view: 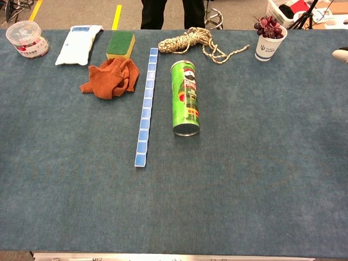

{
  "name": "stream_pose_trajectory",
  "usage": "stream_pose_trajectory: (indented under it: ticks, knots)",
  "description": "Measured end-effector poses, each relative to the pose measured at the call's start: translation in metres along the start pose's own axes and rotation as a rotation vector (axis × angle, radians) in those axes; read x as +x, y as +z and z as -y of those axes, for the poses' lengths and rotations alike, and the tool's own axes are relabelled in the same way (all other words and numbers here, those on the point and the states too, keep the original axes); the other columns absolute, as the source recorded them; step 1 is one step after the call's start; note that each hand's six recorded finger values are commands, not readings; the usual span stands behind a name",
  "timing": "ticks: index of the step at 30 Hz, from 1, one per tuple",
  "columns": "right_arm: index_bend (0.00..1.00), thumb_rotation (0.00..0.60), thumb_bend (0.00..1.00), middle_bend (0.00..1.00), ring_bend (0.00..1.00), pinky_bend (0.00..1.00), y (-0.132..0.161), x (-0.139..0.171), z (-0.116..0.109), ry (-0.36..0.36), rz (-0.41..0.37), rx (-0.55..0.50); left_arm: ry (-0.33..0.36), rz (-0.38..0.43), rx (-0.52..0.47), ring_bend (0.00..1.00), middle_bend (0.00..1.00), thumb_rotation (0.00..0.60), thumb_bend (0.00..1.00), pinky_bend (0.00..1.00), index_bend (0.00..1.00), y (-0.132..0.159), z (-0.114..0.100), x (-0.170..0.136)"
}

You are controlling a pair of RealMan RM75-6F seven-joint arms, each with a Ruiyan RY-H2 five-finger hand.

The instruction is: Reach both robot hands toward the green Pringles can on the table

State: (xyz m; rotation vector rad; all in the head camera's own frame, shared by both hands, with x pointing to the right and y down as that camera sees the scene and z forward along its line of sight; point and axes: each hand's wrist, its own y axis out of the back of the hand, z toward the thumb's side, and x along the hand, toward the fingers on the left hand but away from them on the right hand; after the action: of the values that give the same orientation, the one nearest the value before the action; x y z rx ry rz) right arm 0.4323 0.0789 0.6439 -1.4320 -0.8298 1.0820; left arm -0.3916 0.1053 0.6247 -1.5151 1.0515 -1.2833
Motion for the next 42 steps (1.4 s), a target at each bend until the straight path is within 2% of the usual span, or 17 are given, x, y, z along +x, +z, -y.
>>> stream_pose_trajectory:
  ticks: [5,11,21,24,30,34,42]
  knots:
    - [0.03,0.6,1.0,0.07,0.03,0.16,0.001,0.0,0.001,0.006,-0.003,-0.006,-0.005,-0.004,-0.015,0.0,0.0,0.6,1.0,0.14,0.0,0.0,0.0,-0.002]
    - [0.03,0.6,1.0,0.07,0.03,0.16,0.003,0.0,0.001,0.01,-0.016,-0.031,-0.007,0.009,-0.036,0.0,0.0,0.6,1.0,0.14,0.0,0.004,-0.001,-0.002]
    - [0.03,0.6,1.0,0.07,0.03,0.16,0.016,-0.006,-0.002,0.028,-0.096,-0.214,0.009,0.063,-0.14,0.0,0.0,0.6,1.0,0.14,0.01,0.013,-0.007,0.0]
    - [0.03,0.6,1.0,0.07,0.03,0.16,0.026,-0.011,-0.006,0.035,-0.146,-0.287,0.013,0.089,-0.209,0.0,0.0,0.6,1.0,0.14,0.03,0.019,-0.009,0.002]
    - [0.03,0.6,1.0,0.07,0.03,0.16,0.051,-0.025,-0.013,0.062,-0.255,-0.459,0.002,0.147,-0.427,0.05,0.0,0.6,1.0,0.15,0.09,0.032,-0.016,0.008]
    - [0.03,0.6,1.0,0.07,0.03,0.16,0.067,-0.036,-0.015,0.092,-0.313,-0.557,-0.035,0.184,-0.587,0.06,0.01,0.6,1.0,0.16,0.1,0.041,-0.02,0.016]
    - [0.03,0.6,1.0,0.07,0.03,0.16,0.099,-0.057,-0.02,0.189,-0.427,-0.713,-0.139,0.211,-0.775,0.11,0.07,0.6,1.0,0.2,0.17,0.052,-0.023,0.031]
